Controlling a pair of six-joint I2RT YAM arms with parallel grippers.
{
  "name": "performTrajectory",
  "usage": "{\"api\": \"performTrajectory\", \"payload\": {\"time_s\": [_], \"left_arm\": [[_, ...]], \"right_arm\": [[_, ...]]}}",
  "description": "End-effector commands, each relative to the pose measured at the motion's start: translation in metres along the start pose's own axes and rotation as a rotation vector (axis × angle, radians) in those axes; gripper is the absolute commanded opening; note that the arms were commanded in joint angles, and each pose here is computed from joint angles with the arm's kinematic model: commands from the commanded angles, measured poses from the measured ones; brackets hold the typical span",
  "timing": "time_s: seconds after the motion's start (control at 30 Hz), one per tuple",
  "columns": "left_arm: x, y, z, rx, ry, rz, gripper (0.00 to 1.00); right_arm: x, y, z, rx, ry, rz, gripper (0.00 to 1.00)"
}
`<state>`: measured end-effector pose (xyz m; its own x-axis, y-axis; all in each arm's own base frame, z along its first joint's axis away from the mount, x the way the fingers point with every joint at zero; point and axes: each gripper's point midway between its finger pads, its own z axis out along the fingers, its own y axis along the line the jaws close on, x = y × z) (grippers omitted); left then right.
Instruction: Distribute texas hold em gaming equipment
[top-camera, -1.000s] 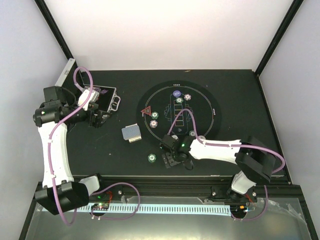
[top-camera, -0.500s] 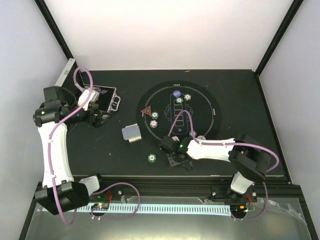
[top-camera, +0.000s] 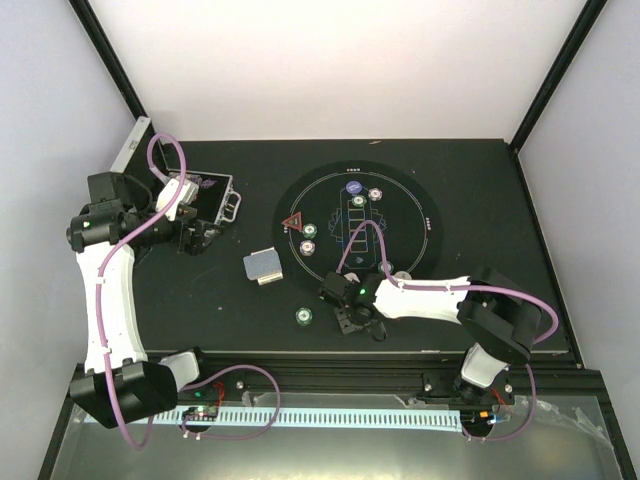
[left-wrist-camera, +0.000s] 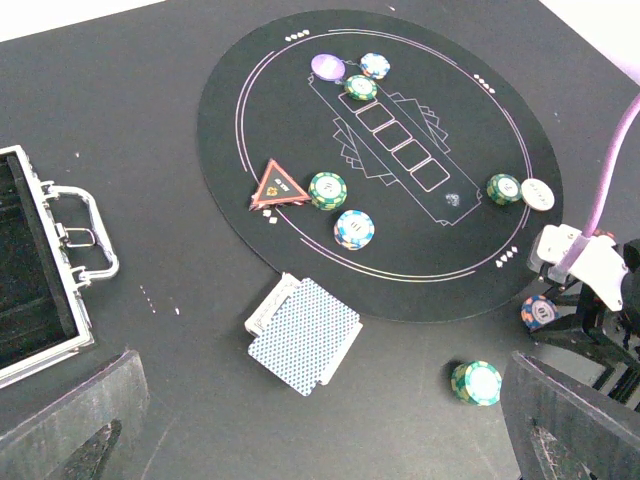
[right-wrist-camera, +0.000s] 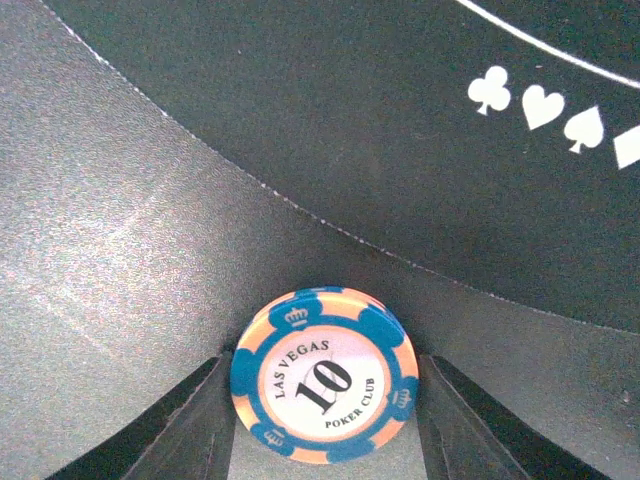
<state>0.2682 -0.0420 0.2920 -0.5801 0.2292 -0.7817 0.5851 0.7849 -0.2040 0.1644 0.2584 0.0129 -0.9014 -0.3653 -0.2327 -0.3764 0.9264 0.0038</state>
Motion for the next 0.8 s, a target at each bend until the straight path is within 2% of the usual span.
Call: {"api": "performTrajectory", "payload": {"time_s": [0.0,0.3,0.77], "left_arm": [[0.0,-0.002,-0.002,0.011,-0.004,0.004,0.99],[0.001,-0.002,-0.002,0.012,0.0,-0.001,0.99],[0.001,-0.002,-0.002,0.011,-0.002,-0.003,0.99]], "right_arm": [[-0.006,0.0,-0.009,-0.001,-0.013,-0.002,0.52],[-0.006,-0.001,-0.009,0.008,-0.012,-0.014,0.53],[-0.014,0.003,-0.02,-0.006,-0.036,-0.031,0.3]]}}
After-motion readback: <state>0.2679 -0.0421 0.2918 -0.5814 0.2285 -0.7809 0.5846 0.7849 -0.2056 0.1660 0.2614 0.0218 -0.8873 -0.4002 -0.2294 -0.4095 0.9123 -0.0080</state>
